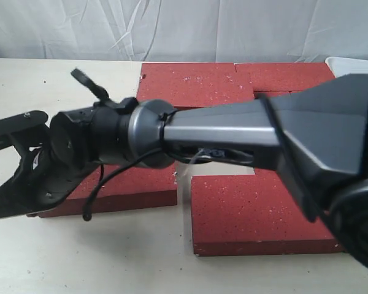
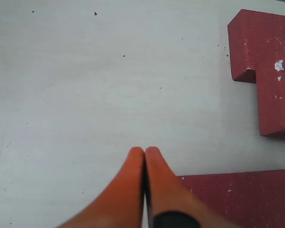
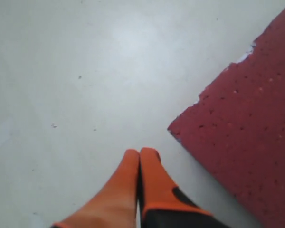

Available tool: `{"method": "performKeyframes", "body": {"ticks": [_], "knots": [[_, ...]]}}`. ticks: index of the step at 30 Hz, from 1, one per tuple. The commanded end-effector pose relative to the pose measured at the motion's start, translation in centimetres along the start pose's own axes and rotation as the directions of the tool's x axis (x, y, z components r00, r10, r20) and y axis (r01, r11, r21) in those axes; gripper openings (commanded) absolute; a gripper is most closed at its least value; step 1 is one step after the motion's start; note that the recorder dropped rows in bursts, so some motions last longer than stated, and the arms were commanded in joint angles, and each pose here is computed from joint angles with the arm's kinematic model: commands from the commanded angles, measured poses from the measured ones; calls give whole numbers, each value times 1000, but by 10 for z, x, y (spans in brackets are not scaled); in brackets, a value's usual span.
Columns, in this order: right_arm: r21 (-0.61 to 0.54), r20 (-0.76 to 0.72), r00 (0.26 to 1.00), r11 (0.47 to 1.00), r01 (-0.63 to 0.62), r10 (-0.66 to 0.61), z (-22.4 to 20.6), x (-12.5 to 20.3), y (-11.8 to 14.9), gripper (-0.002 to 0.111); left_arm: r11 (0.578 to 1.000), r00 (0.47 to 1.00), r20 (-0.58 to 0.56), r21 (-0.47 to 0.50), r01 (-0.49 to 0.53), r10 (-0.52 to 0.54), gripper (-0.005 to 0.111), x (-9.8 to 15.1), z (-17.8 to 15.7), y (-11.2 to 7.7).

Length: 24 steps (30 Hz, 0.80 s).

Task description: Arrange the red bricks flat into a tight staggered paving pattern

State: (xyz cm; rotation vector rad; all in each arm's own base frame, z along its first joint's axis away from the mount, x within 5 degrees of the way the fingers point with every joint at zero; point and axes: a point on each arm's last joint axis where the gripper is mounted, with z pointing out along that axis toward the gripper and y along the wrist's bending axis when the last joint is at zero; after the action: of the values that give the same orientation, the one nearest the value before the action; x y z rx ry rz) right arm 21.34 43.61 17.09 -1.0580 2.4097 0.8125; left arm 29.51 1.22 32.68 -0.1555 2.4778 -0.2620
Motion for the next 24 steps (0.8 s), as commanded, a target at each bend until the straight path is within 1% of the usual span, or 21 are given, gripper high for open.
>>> {"method": "performKeyframes", "body": {"ticks": [1,4,7,11,17,18,21,24], "knots": [[-7,-29,998,998,63,-63,-46,-13,10,-1,999,999,-24,-22,-24,24,0,2,-4,2],[26,-84,994,997,68,-66,-64,-15,1,-1,998,997,-70,-48,-41,38,0,12,3,7],[68,-157,987,996,53,-42,-69,-11,-10,-1,995,993,-114,-81,-52,42,0,28,16,14],[83,-249,968,996,44,-21,-61,-1,-19,-1,995,988,-152,-92,-43,29,0,46,29,20],[90,-295,956,996,28,0,-50,6,-23,-1,994,979,-205,-103,-33,11,0,64,48,26],[97,-303,953,995,16,14,-47,8,-24,-1,994,973,-230,-104,-30,5,0,67,54,28],[108,-323,946,994,21,15,-39,12,-28,-1,995,942,-334,-101,8,-42,0,77,87,34],[147,-326,945,989,18,31,-31,15,-34,-1,994,916,-395,-99,42,-78,0,85,107,38]]}}
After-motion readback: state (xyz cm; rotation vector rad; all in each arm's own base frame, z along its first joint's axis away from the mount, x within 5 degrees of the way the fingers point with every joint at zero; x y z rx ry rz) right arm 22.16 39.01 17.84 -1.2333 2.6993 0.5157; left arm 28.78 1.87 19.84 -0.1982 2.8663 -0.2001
